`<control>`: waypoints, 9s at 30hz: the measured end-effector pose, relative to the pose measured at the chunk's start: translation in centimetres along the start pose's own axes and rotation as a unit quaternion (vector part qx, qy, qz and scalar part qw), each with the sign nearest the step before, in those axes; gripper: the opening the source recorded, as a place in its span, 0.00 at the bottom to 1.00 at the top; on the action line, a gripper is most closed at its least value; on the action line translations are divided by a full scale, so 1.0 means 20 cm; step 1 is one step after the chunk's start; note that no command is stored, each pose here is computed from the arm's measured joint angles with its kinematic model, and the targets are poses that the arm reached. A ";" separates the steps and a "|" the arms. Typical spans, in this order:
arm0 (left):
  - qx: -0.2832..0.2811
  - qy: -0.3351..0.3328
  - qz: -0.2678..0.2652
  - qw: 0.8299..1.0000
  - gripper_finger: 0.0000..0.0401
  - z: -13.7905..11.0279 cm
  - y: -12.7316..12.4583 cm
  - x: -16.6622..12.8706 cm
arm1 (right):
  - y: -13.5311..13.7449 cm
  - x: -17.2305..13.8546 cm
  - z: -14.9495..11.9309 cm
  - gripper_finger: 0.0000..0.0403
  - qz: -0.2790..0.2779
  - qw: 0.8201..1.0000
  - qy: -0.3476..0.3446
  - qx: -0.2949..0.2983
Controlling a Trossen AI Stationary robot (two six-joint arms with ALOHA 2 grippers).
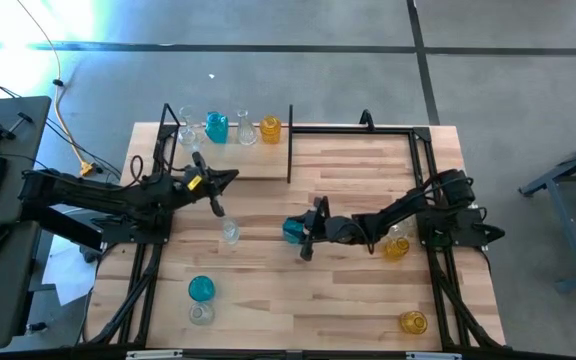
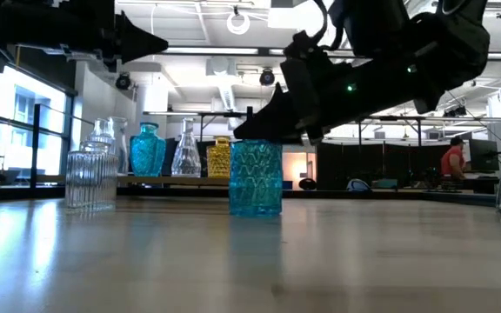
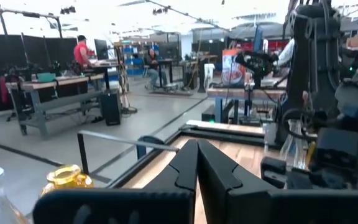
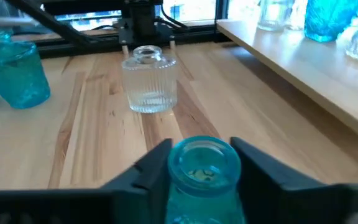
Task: Sort vases onto shelf
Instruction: Put the blue vase on the shelf aligned with the other blue vase, then put the transparent vase on the shelf aligned with the other transparent vase
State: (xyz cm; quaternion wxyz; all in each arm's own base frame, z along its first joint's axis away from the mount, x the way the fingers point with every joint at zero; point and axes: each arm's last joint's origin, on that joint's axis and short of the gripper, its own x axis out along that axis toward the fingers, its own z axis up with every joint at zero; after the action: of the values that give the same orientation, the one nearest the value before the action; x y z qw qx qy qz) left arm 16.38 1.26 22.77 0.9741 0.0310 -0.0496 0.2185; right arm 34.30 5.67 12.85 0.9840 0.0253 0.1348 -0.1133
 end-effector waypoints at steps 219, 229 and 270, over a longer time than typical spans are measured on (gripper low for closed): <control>0.020 0.548 0.291 0.784 0.00 -0.26 0.50 0.29 | -0.43 -0.08 0.51 0.00 -0.053 0.989 -0.067 -0.121; 0.026 0.544 0.286 0.789 0.00 -0.26 0.49 0.29 | -0.43 -0.08 0.51 0.00 -0.053 0.989 -0.067 -0.121; -0.002 0.226 -0.089 0.970 0.00 0.18 -0.23 0.26 | -0.10 -0.70 0.70 0.32 -0.181 0.904 0.377 0.087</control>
State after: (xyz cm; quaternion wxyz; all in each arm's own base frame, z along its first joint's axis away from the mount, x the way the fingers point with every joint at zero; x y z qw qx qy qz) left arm 22.66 -1.00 26.67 0.9757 -0.0168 0.1741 0.1319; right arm 24.45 5.60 30.14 0.8161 0.1266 0.4879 -0.2827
